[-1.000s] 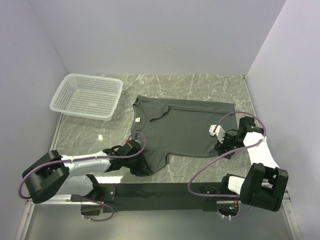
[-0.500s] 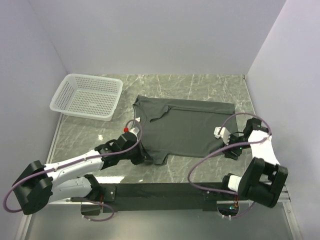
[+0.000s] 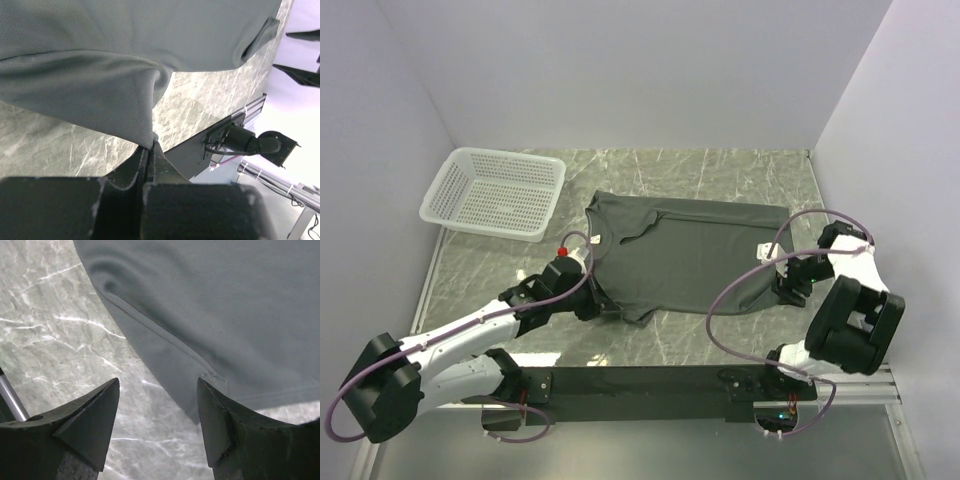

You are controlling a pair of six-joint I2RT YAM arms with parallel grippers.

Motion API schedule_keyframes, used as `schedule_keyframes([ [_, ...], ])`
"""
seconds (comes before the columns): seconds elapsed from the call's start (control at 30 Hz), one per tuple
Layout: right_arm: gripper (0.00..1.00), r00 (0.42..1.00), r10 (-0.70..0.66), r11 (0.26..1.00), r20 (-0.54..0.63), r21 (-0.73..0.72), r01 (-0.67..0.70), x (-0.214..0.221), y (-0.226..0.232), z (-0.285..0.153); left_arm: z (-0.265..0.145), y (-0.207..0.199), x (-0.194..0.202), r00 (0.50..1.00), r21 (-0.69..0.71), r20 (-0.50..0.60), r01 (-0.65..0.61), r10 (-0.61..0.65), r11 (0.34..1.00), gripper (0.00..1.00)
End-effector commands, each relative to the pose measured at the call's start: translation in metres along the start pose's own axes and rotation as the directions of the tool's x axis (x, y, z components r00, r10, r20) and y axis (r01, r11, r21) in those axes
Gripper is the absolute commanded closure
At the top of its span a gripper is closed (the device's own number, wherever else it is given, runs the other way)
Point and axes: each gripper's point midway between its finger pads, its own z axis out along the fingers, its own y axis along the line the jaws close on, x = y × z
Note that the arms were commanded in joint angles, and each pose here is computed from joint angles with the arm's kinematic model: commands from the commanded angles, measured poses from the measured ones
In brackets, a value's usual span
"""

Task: Fold and stack the t-shirts
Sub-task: Fold the tshirt

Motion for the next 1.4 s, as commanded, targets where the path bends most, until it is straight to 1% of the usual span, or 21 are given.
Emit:
schedule_keyframes([
  [0.0,0.29,0.998,-0.069,0.997,0.012,-0.037,0.069,0.000,-0.009,-0.003,0.000,-0.008,0.000,0.999,0.059,-0.009,-0.036,0.037,0.998,0.99],
  [0.07,0.29,0.998,-0.058,0.997,-0.005,-0.049,0.058,0.008,-0.015,0.001,0.002,-0.006,0.003,0.999,0.059,-0.022,-0.035,0.036,0.998,0.99],
  [0.3,0.31,0.997,-0.043,0.999,-0.067,-0.018,0.042,0.026,-0.049,0.000,0.008,-0.002,0.005,0.999,0.068,-0.046,-0.026,0.029,0.997,0.99],
  [0.4,0.32,0.997,-0.031,0.999,-0.075,-0.013,0.031,0.032,-0.057,0.002,0.009,0.002,0.005,0.998,0.067,-0.053,-0.020,0.024,0.998,0.99],
  [0.6,0.33,0.996,-0.007,1.000,-0.087,-0.025,0.004,0.041,-0.064,0.009,0.011,0.006,0.004,0.998,0.062,-0.064,-0.016,0.020,0.998,0.99],
  [0.87,0.34,0.997,0.004,0.998,-0.076,-0.054,-0.008,0.045,-0.064,0.018,0.012,0.007,0.003,0.998,0.051,-0.067,-0.012,0.015,0.999,0.99],
  [0.97,0.40,0.997,0.009,0.998,-0.073,-0.067,-0.014,0.045,-0.060,0.019,0.012,0.007,0.003,0.998,0.049,-0.064,-0.008,0.011,0.999,0.99],
  [1.0,0.47,0.997,0.012,0.997,-0.071,-0.076,-0.017,0.045,-0.057,0.020,0.011,0.007,0.002,0.998,0.049,-0.061,-0.006,0.009,0.999,0.99],
  [1.07,0.57,0.998,0.018,0.997,-0.065,-0.072,-0.023,0.043,-0.054,0.018,0.010,0.007,0.001,0.998,0.045,-0.058,-0.002,0.005,0.999,0.99],
  [1.1,0.67,0.998,0.023,0.997,-0.050,-0.070,-0.027,0.040,-0.051,0.018,0.009,0.007,0.000,0.999,0.039,-0.051,-0.003,0.005,0.999,0.99],
  [1.2,0.78,1.000,0.025,0.999,-0.003,-0.032,-0.025,0.030,-0.048,0.009,0.005,0.003,-0.004,0.999,0.035,-0.032,-0.006,0.008,0.999,0.99],
  [1.23,0.80,1.000,0.019,1.000,0.002,-0.009,-0.019,0.028,-0.048,0.003,0.002,-0.001,-0.009,1.000,0.040,-0.014,-0.015,0.015,0.999,0.99],
  [1.3,0.87,0.999,0.029,1.000,0.021,0.010,-0.029,0.025,-0.043,-0.001,-0.002,0.000,-0.012,1.000,0.025,-0.002,-0.008,0.008,1.000,0.99],
  [1.33,0.97,0.999,0.024,0.999,0.035,0.029,-0.025,0.020,-0.043,-0.004,-0.005,-0.004,-0.016,1.000,0.032,0.013,-0.009,0.009,0.999,0.99],
  [1.37,1.00,0.998,0.028,0.999,0.048,0.037,-0.029,0.017,-0.041,-0.006,-0.007,-0.004,-0.019,1.000,0.034,0.024,-0.002,0.001,0.999,0.99],
])
